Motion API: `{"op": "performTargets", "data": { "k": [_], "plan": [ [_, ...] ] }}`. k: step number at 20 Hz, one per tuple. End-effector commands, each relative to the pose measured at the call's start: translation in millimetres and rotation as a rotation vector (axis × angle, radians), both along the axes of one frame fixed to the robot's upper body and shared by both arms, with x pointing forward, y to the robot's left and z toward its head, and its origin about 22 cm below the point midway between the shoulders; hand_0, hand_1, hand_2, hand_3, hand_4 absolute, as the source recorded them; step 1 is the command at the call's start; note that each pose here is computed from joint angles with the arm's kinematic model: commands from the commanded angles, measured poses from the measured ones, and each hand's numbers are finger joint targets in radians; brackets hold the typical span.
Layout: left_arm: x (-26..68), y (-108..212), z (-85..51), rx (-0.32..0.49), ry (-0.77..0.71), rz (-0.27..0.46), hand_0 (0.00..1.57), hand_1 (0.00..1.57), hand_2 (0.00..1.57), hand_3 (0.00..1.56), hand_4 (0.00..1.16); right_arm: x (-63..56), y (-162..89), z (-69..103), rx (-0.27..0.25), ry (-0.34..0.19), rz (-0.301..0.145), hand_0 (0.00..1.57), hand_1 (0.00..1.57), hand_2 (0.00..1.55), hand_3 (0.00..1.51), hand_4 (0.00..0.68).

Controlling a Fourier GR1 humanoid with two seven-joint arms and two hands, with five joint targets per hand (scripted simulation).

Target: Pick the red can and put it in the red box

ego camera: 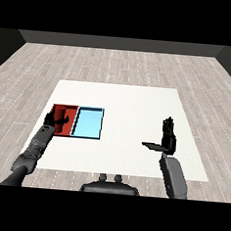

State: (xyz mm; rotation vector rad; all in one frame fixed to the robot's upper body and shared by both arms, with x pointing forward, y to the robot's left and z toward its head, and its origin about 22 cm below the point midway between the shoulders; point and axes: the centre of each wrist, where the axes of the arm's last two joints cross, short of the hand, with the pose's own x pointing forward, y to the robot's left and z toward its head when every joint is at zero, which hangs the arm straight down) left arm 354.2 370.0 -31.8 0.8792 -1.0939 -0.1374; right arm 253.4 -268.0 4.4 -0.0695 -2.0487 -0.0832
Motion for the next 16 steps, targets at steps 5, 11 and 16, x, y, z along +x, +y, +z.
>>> {"op": "performTargets", "data": {
  "k": [5, 11, 16],
  "plan": [
    [-15.7, 15.0, -15.4, -0.044, 0.12, 0.025, 1.25, 1.25, 1.17, 0.0, 0.46, -0.9, 14.3, 5.1, 0.0, -0.043, 0.011, 0.0, 0.0, 0.0, 0.0, 0.0],
    [-9.9, 25.7, -1.7, 0.068, 0.315, -0.044, 0.0, 0.0, 0.0, 0.0, 0.0, 3.1, 0.1, 12.7, 0.02, -0.072, 0.032, 0.0, 0.0, 0.0, 0.0, 0.0],
    [-2.5, 7.0, -5.8, -0.009, 0.304, 0.014, 0.0, 0.0, 0.0, 0.0, 0.0, -10.9, 0.2, 6.0, 0.016, -0.066, 0.047, 0.0, 0.0, 0.0, 0.0, 0.0]
  ]
}}
